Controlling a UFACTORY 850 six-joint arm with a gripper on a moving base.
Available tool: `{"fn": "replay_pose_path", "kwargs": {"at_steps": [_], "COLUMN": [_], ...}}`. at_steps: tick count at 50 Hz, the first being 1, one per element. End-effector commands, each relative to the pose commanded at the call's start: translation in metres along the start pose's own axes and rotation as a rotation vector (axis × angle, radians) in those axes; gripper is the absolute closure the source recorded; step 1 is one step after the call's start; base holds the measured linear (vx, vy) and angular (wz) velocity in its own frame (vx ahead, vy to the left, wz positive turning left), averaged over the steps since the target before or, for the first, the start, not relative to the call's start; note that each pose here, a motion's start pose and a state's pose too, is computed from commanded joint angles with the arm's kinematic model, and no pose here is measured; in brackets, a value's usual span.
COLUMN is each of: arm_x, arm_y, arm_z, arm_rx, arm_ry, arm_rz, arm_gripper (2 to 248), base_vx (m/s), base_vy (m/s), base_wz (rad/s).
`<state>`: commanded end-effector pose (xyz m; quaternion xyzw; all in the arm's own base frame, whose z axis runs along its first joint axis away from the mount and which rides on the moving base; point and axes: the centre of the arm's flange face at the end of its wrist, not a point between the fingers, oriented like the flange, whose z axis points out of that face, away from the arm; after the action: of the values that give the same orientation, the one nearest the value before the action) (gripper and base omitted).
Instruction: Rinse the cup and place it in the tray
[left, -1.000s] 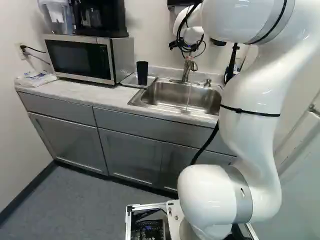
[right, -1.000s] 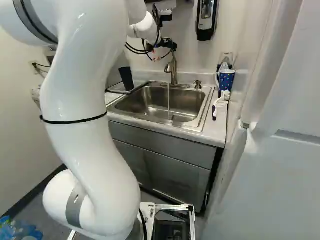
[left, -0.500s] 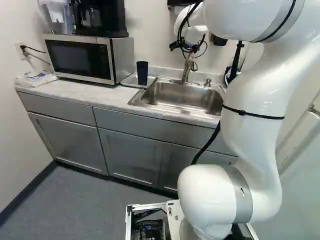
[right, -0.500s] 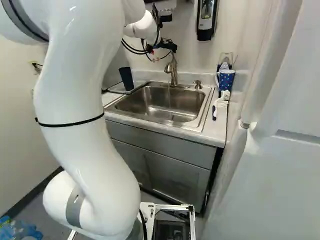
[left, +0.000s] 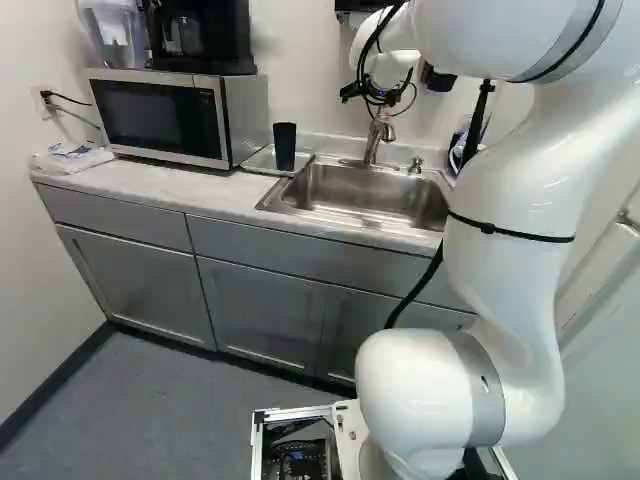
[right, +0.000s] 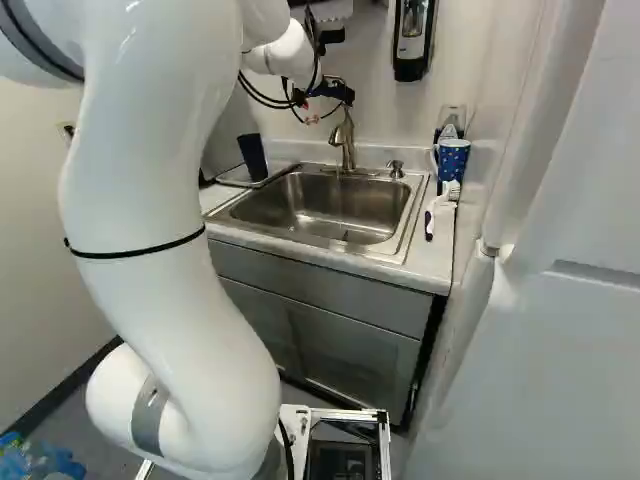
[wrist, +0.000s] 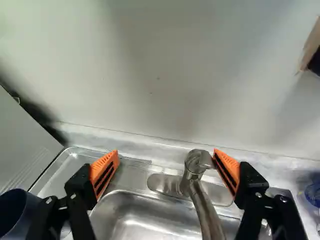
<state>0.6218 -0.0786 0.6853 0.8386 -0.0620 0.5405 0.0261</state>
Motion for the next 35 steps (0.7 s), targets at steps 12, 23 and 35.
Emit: {"fn": "replay_pose_path", "kwargs": {"at_steps": [12, 23, 35], "arm_x": [-0.005, -0.013, -0.024], "arm_y": [0.009, 0.02, 0.029], "arm_z": [-0.015, -0.032, -0.053], "arm_rx": [-0.013, -0.03, -0.044], "arm_ry": [-0.004, -0.016, -0.051], "arm_rz": [0.006, 0.014, 0.023], "arm_gripper": [3, 3, 3], "base_vx": [0.0, 0.0, 0.0], "base_vy": [0.0, 0.0, 0.0], "base_wz": [0.0, 0.0, 0.0]}}
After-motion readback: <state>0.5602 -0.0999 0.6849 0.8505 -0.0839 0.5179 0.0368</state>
